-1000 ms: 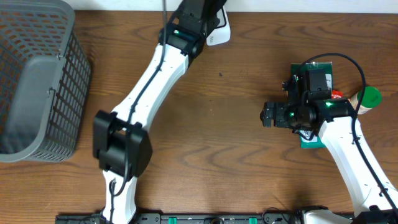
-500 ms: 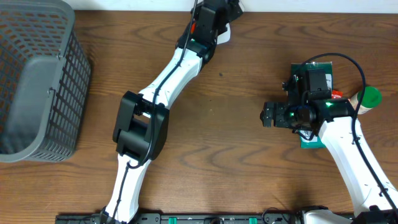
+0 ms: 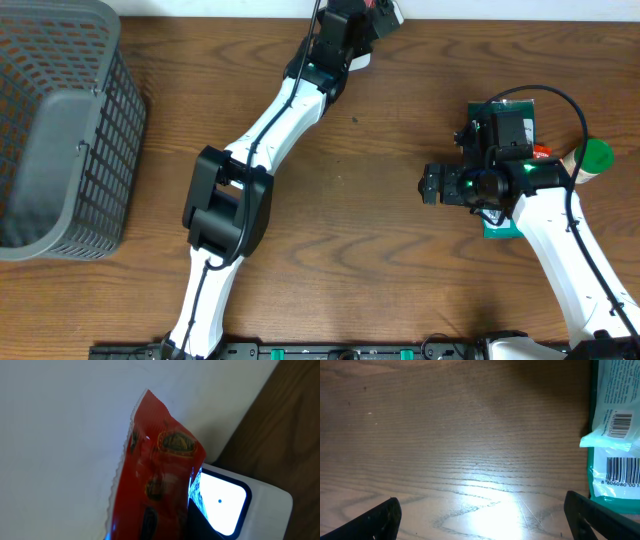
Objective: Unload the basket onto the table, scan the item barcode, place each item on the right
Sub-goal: 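Hold the Halls bag in front of the scanner window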
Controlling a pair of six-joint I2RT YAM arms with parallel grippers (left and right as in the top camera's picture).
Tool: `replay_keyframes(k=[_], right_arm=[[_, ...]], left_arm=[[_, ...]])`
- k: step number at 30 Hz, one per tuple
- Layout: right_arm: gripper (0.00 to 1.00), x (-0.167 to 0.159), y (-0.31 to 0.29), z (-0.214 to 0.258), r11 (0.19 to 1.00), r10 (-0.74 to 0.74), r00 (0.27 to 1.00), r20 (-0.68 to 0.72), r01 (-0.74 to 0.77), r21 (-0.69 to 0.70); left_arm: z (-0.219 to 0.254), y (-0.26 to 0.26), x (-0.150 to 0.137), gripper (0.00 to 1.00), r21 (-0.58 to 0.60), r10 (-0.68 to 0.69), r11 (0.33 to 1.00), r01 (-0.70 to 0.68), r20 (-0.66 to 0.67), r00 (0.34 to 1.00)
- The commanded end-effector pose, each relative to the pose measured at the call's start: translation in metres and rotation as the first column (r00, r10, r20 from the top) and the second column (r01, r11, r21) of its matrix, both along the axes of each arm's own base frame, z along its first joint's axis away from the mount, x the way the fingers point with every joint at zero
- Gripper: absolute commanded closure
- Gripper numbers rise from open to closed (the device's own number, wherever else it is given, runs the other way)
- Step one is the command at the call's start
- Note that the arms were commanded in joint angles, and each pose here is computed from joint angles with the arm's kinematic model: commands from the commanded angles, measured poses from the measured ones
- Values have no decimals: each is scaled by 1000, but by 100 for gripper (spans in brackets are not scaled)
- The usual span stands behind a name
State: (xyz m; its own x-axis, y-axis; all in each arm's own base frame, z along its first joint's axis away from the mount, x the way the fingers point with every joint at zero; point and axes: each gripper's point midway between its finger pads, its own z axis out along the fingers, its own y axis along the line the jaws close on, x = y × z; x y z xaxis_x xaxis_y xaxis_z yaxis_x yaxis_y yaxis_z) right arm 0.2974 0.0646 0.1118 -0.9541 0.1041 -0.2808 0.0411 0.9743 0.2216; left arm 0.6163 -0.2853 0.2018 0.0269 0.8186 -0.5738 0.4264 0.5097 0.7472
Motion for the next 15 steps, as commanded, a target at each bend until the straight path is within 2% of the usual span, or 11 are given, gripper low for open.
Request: replay_keyframes(k=[1,15], right_arm=[[1,2,2,5,1000,2,1000,14,-2,-1],[1,2,2,5,1000,2,1000,14,-2,-1]], left_arm=[[-10,-5,4,93,-5,-16,1000,16,-6,1000],[-26,-9,-4,93,16,-44,999,45,-75,996]])
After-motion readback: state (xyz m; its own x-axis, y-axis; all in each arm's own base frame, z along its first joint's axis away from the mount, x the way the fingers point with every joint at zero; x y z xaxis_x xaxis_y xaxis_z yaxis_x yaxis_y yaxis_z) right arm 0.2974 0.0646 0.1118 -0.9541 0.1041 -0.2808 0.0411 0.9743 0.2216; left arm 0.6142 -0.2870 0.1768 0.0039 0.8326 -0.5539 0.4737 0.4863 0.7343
